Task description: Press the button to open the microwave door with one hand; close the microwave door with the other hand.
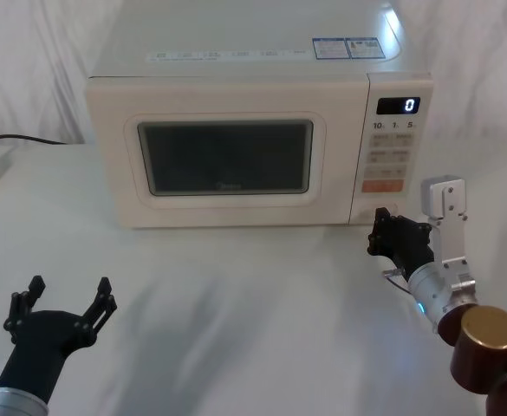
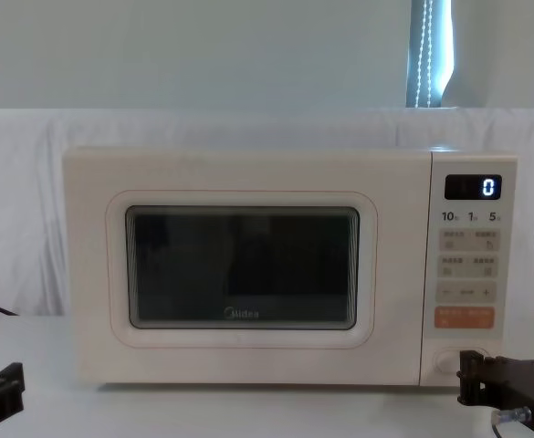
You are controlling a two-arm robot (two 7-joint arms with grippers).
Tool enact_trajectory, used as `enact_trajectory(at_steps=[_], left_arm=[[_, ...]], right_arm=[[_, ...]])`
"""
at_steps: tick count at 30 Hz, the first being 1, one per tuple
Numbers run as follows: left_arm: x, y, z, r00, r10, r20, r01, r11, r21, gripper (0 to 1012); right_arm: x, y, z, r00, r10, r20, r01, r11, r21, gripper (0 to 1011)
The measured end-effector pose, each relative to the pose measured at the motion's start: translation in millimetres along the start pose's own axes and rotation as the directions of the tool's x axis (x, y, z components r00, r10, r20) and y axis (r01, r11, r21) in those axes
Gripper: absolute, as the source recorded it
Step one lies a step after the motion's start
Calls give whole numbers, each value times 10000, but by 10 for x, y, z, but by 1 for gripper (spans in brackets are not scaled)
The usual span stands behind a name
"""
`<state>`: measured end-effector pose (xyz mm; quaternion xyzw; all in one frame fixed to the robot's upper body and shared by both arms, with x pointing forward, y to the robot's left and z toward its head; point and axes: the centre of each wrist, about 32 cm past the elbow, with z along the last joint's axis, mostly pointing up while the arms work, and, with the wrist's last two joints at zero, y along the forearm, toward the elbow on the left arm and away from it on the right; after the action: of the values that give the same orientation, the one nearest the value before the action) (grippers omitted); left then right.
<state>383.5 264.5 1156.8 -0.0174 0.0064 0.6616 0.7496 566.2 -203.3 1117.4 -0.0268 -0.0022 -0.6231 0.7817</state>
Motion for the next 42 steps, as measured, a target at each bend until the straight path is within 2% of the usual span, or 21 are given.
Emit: enact_trajectory(at_steps=[10,15,42], left_arm=[[0,0,0,10000,0,1,0,10000,0,1001],[0,0,0,10000,0,0,0,10000,0,1001],[0,0,0,10000,1,0,-1,10000,-1,1001]], right_arm=[[31,37,-5,9999,-124,1,124,9999,-118,0],[52,65,-38,9994,-279,-189,277,9995,-117,0],[48,145,-29,9989,-310,-340,309,9995,-26,0]])
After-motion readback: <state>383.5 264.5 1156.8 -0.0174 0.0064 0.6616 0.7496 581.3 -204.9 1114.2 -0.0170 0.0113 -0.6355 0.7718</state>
